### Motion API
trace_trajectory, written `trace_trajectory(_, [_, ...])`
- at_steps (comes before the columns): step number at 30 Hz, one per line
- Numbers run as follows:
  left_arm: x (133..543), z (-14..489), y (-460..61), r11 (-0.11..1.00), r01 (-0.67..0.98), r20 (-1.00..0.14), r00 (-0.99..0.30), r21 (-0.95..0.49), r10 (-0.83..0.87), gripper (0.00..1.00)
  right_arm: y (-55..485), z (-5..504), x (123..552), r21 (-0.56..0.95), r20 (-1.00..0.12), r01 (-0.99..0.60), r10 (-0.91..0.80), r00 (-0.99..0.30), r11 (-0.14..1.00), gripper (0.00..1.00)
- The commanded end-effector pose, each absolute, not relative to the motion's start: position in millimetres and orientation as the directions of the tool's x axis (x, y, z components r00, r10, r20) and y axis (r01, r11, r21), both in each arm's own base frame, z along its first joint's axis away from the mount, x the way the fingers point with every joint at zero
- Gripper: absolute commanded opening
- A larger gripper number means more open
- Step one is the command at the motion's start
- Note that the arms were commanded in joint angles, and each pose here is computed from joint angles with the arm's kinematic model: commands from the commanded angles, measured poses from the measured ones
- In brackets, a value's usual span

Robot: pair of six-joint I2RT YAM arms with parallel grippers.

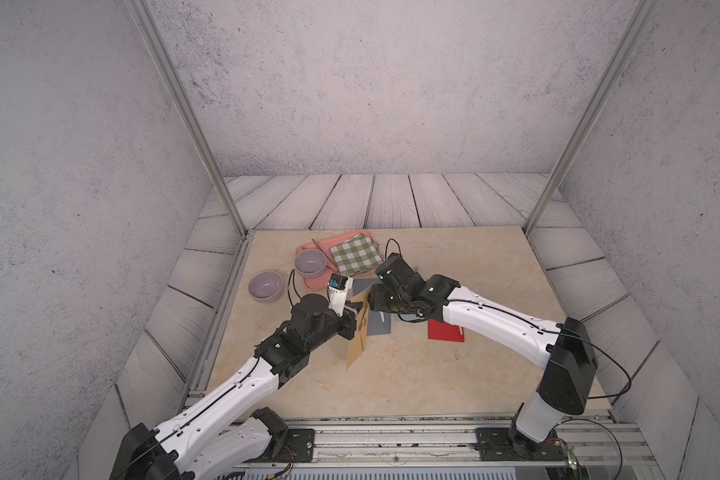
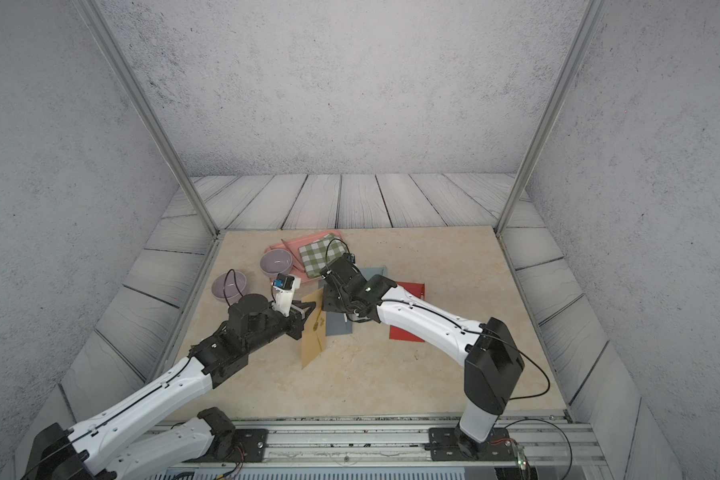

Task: Open the envelope
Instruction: Open the envelope flap on the envelope.

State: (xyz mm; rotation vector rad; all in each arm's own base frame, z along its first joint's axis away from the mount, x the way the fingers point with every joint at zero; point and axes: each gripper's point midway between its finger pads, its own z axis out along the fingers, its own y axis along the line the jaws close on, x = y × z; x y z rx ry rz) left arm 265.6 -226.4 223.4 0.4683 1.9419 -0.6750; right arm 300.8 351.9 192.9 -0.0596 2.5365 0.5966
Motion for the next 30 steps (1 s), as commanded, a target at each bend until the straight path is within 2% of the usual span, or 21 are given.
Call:
trace_trajectory(1, [264.7, 236.9, -231.8, 0.743, 0.612, -0.914, -0.406, -0.271, 0.001, 0.0, 353.7, 178.1, 297.6, 0.359, -0.476, -0.177, 0.017, -0.879, 0.916, 0.56])
trace_trajectory(7, [266.9, 237.8, -226.9, 0.762, 0.588, -0.915, -0.402, -0.271, -0.015, 0.0, 353.7, 176.9, 298.1, 0.337, -0.482, -0.191, -0.005, -0.876, 0.922, 0.49])
trace_trajectory(14, [270.7, 239.6, -223.4, 0.778, 0.568, -0.919, -0.394, -0.269, -0.029, 0.0, 372.3, 173.8, 289.0, 0.398, -0.453, -0.242, -0.041, -0.891, 0.885, 0.48])
trace_trajectory(30, [268.6, 238.1, -220.2, 0.781, 0.558, -0.916, -0.4, -0.279, -0.042, 0.0, 371.2, 161.6, 288.1, 0.38, -0.424, -0.22, -0.042, -0.905, 0.899, 0.48])
